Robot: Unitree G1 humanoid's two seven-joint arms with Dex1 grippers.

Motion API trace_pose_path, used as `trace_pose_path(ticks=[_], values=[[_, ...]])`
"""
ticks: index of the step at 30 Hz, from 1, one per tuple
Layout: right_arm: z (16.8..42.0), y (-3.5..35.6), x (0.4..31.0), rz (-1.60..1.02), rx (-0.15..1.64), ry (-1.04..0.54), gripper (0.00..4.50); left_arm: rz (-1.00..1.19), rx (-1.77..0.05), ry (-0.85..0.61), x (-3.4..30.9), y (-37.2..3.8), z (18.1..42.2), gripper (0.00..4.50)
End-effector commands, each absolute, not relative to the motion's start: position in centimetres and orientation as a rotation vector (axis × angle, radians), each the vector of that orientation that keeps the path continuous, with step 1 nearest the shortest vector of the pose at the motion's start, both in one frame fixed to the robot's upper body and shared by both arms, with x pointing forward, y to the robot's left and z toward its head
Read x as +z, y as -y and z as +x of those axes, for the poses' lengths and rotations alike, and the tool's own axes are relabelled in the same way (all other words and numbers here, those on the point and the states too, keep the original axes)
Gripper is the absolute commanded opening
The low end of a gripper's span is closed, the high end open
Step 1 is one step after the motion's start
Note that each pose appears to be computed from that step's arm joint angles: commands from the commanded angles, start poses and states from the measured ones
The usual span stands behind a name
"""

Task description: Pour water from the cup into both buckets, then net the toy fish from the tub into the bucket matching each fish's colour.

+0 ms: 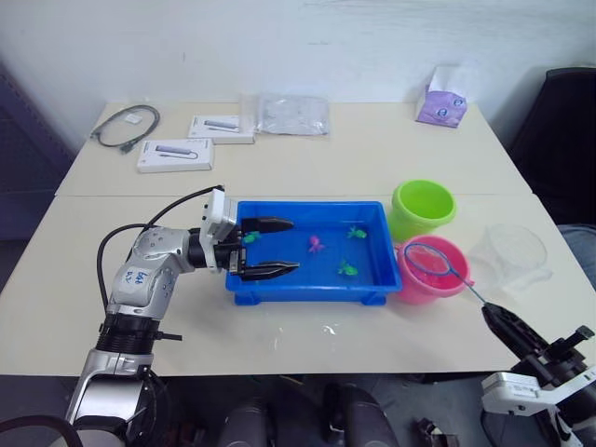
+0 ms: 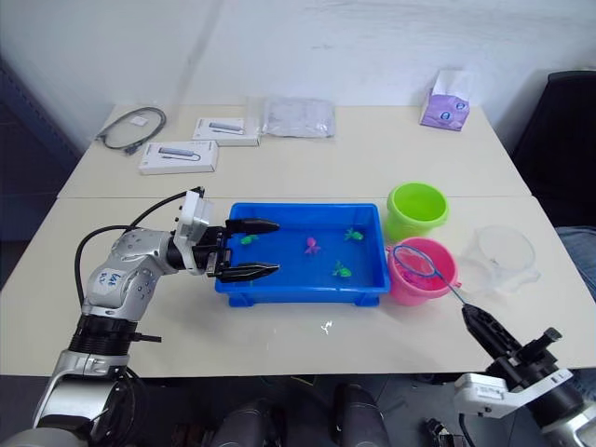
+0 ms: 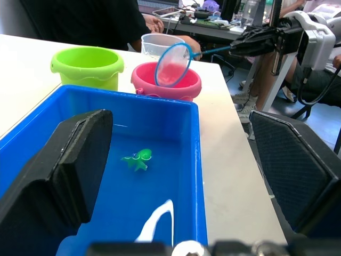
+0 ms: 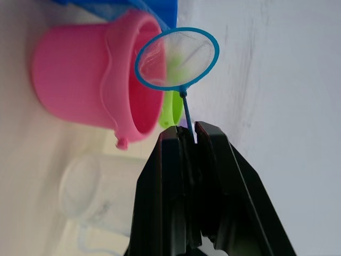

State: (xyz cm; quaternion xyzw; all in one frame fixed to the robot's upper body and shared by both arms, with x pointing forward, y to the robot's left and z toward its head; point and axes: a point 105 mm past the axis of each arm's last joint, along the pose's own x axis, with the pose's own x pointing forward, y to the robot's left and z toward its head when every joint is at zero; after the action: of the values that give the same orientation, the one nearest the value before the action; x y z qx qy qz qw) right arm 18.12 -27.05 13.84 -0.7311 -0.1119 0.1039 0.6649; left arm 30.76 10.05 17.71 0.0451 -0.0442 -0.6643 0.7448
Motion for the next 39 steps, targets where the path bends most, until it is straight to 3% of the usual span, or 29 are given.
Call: trace_pose_path(ticks=[1,5,11,15,18,25,32,39], values=[[18.3,27.5,16.2,-1.64,0.17,0.317,0.0,0.113,-1.452,0.128,18.2,-10.1,30.8,4.42],[19.3,25.8,18.6,-1.441,0.176,0.399,0.0,0.122,-1.417,0.118,18.1,-11.1,30.9,4.42],[21.3,20.7,19.3,-0.935,0.467,0.356,0.0,0.14,-1.355,0.059,17.2,-13.8,30.9,4.42],[23.2,16.2,18.4,-0.576,0.69,0.21,0.0,0.165,-1.24,0.03,16.8,-16.9,31.2,4.42],[24.9,15.4,18.0,-0.498,0.695,0.121,0.0,0.171,-1.216,0.033,17.0,-17.3,31.1,4.42],[28.4,14.9,16.2,-0.523,0.609,-0.025,0.0,0.175,-1.189,0.042,16.9,-17.3,30.7,4.42],[31.4,15.5,16.0,-0.919,0.534,0.002,0.0,0.177,-1.162,0.055,16.9,-17.2,30.3,4.42],[31.6,14.1,14.6,-0.935,0.657,-0.058,0.0,0.18,-1.159,0.053,16.8,-17.4,30.0,4.42]])
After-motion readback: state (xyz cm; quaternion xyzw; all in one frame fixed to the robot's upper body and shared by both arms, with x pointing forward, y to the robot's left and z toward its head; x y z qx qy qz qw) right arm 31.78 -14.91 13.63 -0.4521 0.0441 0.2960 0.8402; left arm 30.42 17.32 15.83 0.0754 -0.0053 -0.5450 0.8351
